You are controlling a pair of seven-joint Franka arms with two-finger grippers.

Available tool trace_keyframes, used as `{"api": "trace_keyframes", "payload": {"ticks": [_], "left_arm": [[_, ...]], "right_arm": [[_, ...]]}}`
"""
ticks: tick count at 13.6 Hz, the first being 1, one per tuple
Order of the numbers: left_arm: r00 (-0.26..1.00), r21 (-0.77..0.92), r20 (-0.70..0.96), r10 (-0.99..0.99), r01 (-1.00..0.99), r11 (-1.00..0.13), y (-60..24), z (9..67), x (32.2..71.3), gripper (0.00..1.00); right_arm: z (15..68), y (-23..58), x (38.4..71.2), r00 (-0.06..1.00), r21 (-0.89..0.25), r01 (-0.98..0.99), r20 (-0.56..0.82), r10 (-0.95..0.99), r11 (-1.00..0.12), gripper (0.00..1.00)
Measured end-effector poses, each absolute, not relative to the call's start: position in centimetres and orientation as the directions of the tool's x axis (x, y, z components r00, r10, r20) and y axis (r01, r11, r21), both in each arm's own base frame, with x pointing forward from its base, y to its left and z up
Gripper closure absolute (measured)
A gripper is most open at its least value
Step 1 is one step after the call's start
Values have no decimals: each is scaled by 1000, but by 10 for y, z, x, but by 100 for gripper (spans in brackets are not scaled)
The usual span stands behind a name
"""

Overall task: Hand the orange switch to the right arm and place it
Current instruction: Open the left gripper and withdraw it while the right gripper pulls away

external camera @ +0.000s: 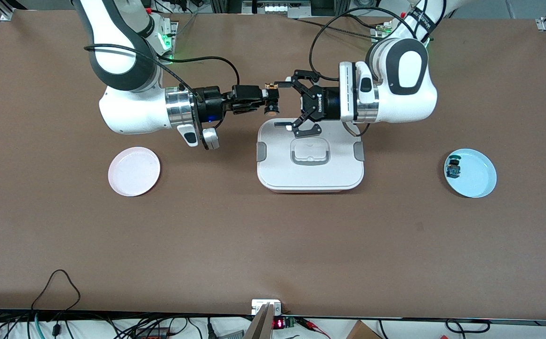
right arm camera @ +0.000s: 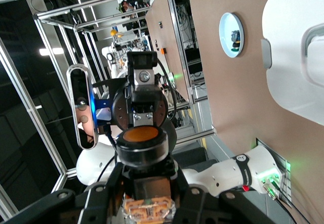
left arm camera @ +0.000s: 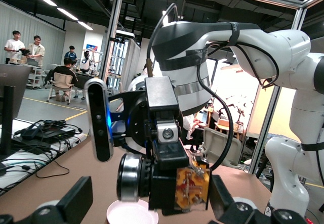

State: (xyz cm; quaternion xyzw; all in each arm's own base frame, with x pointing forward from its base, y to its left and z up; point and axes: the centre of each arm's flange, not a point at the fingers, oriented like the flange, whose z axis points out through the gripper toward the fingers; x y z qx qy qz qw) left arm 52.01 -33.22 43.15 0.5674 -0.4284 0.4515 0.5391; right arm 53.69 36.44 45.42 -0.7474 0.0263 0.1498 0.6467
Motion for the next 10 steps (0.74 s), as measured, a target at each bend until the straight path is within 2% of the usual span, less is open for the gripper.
{"api": "trace_keyframes", "payload": {"ticks": [4,10], "left_arm": [[228,230,973,36,-968,-103,-285,429,546,0],[110,109,993,-48,-994,-12,-143,423,580,0]], "right_arm": [[456,360,539,956,-960,-230,-254,151,-158,58],[459,298,562,948,-961,-235,-260,184,-145,58]]}}
